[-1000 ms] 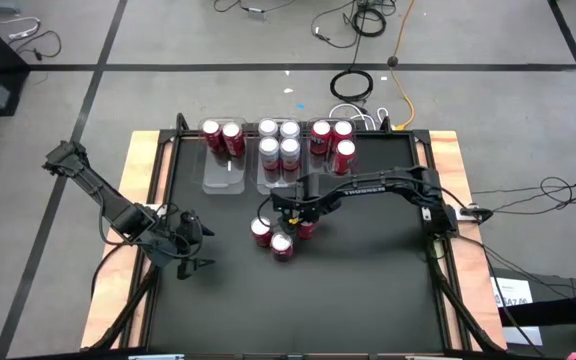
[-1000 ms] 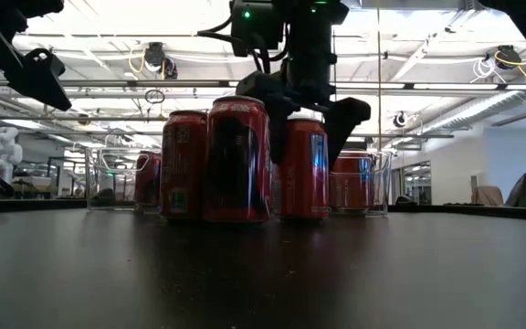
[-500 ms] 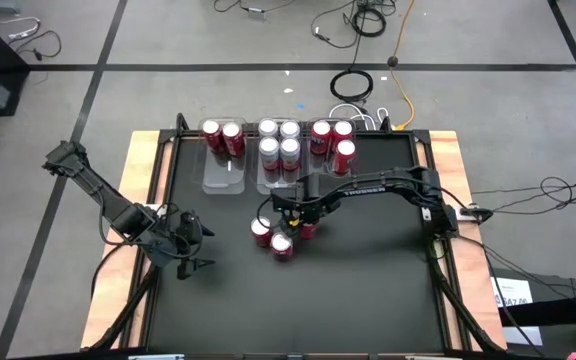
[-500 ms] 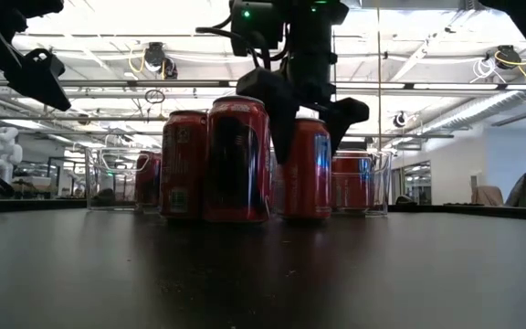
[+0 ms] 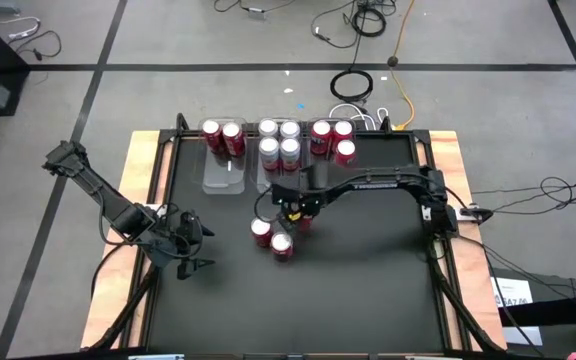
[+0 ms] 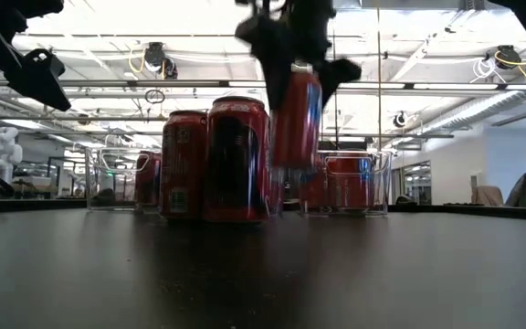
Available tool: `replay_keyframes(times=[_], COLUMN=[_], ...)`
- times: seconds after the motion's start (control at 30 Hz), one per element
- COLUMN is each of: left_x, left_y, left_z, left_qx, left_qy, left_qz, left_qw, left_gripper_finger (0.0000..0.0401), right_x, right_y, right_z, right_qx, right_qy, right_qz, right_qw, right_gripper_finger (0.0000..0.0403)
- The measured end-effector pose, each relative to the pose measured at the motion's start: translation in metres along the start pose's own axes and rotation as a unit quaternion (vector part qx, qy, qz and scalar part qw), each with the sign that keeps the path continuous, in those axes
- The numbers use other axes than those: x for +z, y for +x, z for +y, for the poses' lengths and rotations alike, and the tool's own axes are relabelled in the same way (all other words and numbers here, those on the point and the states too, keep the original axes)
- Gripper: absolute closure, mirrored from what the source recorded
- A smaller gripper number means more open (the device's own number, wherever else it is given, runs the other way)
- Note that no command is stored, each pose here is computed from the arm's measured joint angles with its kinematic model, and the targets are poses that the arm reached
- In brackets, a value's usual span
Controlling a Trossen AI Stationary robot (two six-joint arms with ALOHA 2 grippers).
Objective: Sort soda cans
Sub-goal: Put the orange soda can into the right transparent bin
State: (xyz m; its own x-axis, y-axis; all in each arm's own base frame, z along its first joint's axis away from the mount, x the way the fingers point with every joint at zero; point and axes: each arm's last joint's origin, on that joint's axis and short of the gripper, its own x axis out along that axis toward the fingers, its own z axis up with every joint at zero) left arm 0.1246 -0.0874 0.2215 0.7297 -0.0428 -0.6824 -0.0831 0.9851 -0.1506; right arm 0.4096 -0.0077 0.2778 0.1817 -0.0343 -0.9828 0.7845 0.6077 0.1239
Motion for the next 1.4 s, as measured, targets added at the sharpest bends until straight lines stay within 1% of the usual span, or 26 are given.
replay_keyframes(times=[0.13,0.27,0.37,0.47,0.6,0.7,0.8,0.97,1.07,1.2,1.3,1.4], left_x=[0.000,0.000,0.000,0.000,0.000,0.000,0.000,0.000,0.000,0.000,0.000,0.000], left_y=[0.000,0.000,0.000,0.000,0.000,0.000,0.000,0.000,0.000,0.000,0.000,0.000], left_z=[0.000,0.000,0.000,0.000,0.000,0.000,0.000,0.000,0.000,0.000,0.000,0.000], left_qx=[0.000,0.000,-0.001,0.000,-0.001,-0.001,-0.001,-0.001,-0.001,-0.001,-0.001,-0.001], left_qy=[0.000,0.000,0.000,0.000,0.000,0.000,0.000,0.000,0.000,0.000,0.000,0.000], left_qz=[0.000,0.000,0.000,0.000,0.000,0.001,0.001,0.001,0.001,0.001,0.001,0.001], left_qw=[1.000,1.000,1.000,1.000,1.000,1.000,1.000,1.000,1.000,1.000,1.000,1.000], left_gripper_finger=[0.0005,0.0005,0.0005,0.0005,0.0005,0.0005,0.0005,0.0005,0.0005,0.0005,0.0005,0.0005], right_x=[0.004,0.014,0.029,0.047,0.071,0.085,0.097,0.111,0.114,0.116,0.118,0.120], right_y=[-0.045,-0.083,-0.095,-0.096,-0.088,-0.078,-0.066,-0.047,-0.035,-0.015,0.003,0.014], right_z=[-0.004,-0.024,-0.047,-0.069,-0.103,-0.126,-0.141,-0.152,-0.157,-0.167,-0.175,-0.178], right_qx=[-0.003,-0.038,-0.049,-0.058,-0.060,-0.072,-0.059,-0.024,-0.024,-0.030,-0.013,-0.007], right_qy=[-0.015,-0.010,0.015,0.015,0.014,0.014,0.005,-0.011,-0.023,-0.022,-0.020,-0.018], right_qz=[-0.043,-0.088,-0.095,-0.094,-0.063,-0.046,-0.039,-0.044,-0.046,-0.032,-0.023,-0.033], right_qw=[0.999,0.995,0.994,0.994,0.996,0.996,0.997,0.999,0.998,0.999,0.999,0.999], right_gripper_finger=[0.0105,0.0101,0.0100,0.0101,0.0101,0.0100,0.0100,0.0100,0.0100,0.0100,0.0100,0.0100])
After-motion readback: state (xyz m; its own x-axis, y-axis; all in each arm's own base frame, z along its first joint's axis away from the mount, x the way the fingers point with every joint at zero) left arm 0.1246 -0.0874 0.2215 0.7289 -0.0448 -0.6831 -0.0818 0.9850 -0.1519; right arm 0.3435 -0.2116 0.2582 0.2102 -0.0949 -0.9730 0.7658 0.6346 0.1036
